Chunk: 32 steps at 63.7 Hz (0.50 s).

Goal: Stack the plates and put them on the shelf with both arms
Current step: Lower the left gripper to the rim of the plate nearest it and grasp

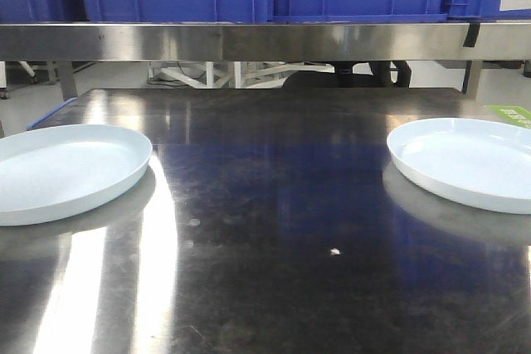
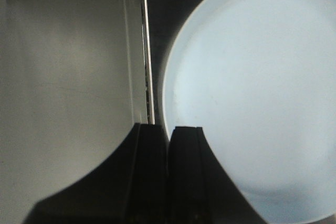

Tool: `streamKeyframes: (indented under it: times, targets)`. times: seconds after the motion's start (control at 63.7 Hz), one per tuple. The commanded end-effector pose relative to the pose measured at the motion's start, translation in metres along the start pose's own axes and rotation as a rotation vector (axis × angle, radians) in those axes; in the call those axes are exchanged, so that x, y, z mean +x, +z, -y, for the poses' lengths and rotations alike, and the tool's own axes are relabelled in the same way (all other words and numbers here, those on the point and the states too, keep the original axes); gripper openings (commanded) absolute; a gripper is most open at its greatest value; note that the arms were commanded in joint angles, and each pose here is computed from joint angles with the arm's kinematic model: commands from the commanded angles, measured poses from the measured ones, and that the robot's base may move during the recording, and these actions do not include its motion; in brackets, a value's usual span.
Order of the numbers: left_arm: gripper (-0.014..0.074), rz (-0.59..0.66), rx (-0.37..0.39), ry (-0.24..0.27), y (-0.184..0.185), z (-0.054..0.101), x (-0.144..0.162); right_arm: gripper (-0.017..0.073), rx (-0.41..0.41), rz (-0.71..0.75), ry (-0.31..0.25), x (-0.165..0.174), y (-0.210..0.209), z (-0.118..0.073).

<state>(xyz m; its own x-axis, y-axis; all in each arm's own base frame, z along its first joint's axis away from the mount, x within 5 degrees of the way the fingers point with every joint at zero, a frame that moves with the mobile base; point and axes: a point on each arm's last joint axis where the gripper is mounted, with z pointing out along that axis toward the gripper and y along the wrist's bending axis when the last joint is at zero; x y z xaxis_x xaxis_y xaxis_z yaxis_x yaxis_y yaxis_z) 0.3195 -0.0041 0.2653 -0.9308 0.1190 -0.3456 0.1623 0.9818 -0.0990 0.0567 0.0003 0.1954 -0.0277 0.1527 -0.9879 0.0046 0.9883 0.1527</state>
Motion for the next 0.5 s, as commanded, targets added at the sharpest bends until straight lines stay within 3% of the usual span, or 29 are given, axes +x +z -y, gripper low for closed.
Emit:
streamKeyframes:
  times: [0.0, 0.173, 0.251, 0.486]
  targets:
    - [0.0088, 0.060, 0.000, -0.007, -0.011, 0.001, -0.011, 0.0053, -0.005, 0.099, -0.014, -0.008, -0.002, 0.000]
    - [0.0092, -0.006, 0.015, -0.023, 0.010, -0.003, -0.018, 0.0053, -0.005, 0.099, -0.014, -0.008, -0.002, 0.000]
    - [0.0119, -0.027, 0.025, -0.053, 0.016, -0.004, -0.021, 0.0053, -0.005, 0.099, -0.014, -0.008, -0.002, 0.000]
    - [0.0330, -0.040, 0.038, -0.062, 0.023, -0.005, -0.025, 0.0053, -0.005, 0.099, -0.014, -0.008, -0.002, 0.000]
